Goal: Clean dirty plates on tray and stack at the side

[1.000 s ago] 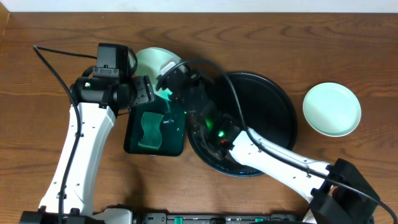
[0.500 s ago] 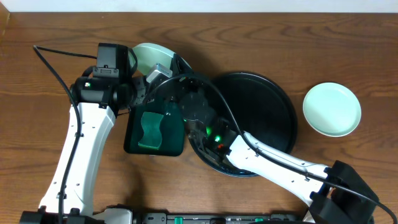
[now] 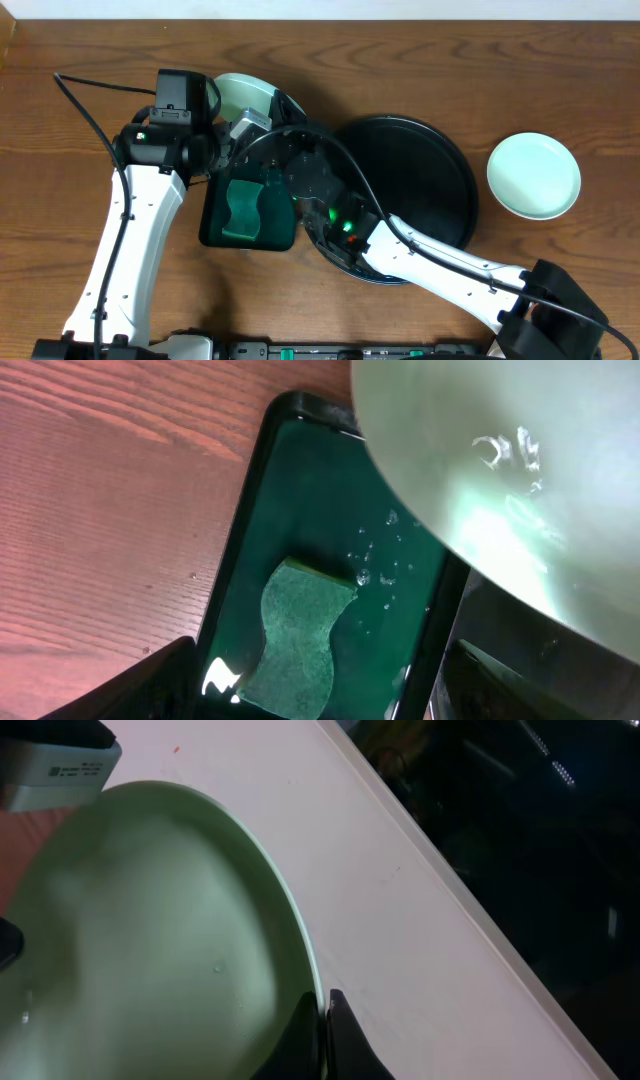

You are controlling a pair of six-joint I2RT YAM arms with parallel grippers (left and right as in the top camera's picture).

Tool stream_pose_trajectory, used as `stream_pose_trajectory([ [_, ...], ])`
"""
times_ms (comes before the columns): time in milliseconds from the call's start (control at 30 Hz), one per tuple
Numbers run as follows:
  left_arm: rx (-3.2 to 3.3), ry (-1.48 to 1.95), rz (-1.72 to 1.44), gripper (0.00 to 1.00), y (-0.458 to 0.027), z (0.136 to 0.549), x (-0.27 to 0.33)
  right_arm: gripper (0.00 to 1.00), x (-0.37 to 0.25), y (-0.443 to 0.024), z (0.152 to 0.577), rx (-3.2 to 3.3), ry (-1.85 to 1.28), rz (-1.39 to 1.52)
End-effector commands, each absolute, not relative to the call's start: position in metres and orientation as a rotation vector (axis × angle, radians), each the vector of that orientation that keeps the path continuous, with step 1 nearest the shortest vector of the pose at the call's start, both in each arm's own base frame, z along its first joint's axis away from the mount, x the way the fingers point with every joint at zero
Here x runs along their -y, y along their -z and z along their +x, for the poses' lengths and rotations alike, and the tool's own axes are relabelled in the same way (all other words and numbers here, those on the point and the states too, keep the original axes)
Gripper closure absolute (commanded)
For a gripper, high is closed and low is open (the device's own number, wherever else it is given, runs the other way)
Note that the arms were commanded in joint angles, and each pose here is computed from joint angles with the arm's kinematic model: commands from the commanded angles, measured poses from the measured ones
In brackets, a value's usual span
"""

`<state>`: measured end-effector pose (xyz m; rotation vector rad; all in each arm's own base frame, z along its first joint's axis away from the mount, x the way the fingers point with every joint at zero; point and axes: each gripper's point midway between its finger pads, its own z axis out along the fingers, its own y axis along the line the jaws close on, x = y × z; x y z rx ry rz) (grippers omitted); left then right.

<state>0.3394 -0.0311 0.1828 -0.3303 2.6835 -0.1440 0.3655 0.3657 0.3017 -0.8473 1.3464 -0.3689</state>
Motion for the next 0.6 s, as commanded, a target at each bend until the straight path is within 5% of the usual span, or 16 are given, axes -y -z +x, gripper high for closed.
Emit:
stream_pose_trajectory([
  [0,-2.665,0.127,-0.350,0.21,-0.1886,0.3429,0.0274,0.99,-0.3658,-0.3149,0.3647,-1.329,0.373,-0.827],
  [567,-2.665,0.127,-0.350,0.21,-0.1886,0.3429,0.0274,0.99,-0.3660,-0.3125,0.3642,-1.357,0.330,-0.793],
])
